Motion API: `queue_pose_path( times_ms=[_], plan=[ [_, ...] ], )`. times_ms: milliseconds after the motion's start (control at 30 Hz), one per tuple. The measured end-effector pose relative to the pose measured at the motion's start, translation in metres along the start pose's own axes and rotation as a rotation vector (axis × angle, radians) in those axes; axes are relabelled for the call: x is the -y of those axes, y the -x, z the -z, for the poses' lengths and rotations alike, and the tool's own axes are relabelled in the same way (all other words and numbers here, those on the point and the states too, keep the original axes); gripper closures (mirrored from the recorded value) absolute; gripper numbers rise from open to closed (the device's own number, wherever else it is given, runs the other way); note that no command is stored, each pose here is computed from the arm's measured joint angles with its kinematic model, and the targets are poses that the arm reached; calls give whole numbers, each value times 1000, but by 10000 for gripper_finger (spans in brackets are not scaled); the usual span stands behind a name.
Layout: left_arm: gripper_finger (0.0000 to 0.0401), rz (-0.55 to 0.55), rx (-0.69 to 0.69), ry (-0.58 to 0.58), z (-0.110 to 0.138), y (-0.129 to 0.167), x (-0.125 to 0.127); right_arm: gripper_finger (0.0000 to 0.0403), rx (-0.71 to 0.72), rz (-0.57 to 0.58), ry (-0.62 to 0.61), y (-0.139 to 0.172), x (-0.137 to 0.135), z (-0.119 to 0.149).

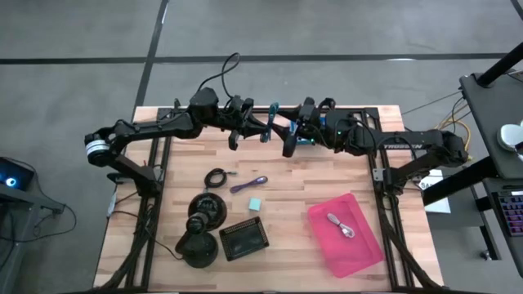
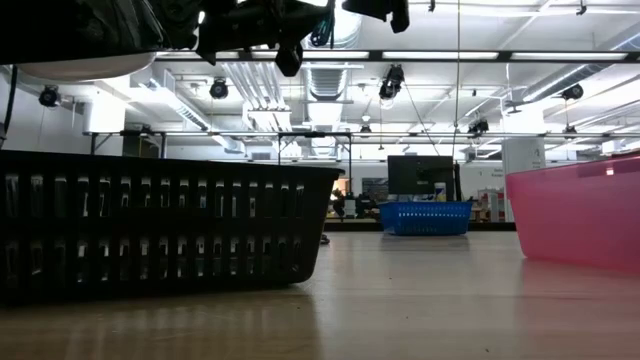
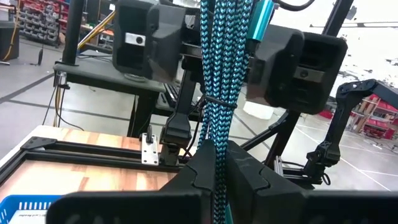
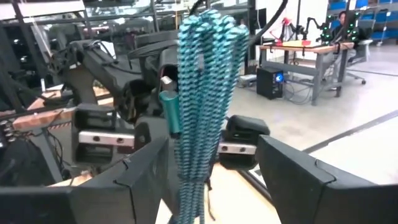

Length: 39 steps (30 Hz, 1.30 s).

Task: Pick and place items into bin
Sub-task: Put the blue charger cable into the pink bin

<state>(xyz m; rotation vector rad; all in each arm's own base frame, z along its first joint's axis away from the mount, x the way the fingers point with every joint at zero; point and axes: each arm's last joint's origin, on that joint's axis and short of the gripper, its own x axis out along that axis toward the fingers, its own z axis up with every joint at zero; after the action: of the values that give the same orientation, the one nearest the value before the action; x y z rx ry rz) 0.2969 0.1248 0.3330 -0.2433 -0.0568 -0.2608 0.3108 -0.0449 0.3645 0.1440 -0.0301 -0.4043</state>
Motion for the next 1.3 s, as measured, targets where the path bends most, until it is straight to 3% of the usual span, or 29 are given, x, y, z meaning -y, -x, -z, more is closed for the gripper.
queue_pose_path(
  times_ms=[367,767,1300],
  plan=[
    [399,-3,-2,2,1,-1,-1,177,92,8,-6,-1,5,-10],
    [399,-3,-3,3,1,-1,-1,179,99,12,-7,-2,9,-11],
    [399,-2,-4,2,2,-1,-1,179,117,-58,-111,-5,19,-15]
  ],
)
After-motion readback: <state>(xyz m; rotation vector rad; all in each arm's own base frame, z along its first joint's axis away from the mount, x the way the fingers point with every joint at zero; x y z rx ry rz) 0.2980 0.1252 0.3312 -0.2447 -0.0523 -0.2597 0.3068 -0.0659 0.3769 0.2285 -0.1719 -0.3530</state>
